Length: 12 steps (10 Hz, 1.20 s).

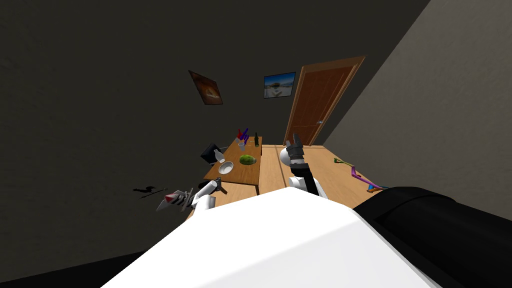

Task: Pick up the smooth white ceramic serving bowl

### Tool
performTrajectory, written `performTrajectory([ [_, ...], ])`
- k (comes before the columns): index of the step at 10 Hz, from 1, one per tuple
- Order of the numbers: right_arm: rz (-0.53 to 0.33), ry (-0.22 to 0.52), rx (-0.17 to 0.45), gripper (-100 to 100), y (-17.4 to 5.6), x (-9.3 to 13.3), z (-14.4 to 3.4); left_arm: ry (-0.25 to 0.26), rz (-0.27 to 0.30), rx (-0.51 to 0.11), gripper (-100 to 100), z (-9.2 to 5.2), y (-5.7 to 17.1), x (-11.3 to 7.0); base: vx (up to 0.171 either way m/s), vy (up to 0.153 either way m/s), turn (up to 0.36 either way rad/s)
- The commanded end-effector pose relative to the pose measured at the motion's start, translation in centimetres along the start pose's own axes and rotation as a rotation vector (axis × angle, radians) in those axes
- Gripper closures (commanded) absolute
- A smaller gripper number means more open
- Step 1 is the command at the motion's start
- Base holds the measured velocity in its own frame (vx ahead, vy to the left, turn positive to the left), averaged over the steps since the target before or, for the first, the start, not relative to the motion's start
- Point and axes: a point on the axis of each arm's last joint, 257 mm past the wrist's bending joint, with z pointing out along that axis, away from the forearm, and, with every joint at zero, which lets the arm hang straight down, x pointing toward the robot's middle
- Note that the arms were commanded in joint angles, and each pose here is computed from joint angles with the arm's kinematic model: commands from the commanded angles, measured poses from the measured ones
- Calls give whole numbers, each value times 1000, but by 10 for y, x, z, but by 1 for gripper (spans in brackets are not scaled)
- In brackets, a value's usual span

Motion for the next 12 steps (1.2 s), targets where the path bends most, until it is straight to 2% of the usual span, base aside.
performTrajectory([
  [1, 0, 0, 0, 0, 0, 0, 0, 7, 20, -4, -100, -1, 3, 0, -4, -45, 128],
  [2, 0, 0, 0, 0, 0, 0, 0, 7, 39, -4, -100, -1, 3, 0, 0, -5, 14],
  [9, 0, 0, 0, 0, 0, 0, 0, 7, 39, -4, -100, -1, 3, 0, 0, 1, -3],
  [10, 0, 0, 0, 0, 0, 0, 0, 21, 34, -12, -100, -1, 9, -2, -4, -43, 123],
  [11, 0, 0, 0, 0, 0, 0, 0, 21, 57, -12, -100, -1, 9, -2, -4, -44, 125],
  [12, 0, 0, 0, 0, 0, 0, 0, 35, 32, -18, -100, -2, 15, -4, -4, -41, 117],
])
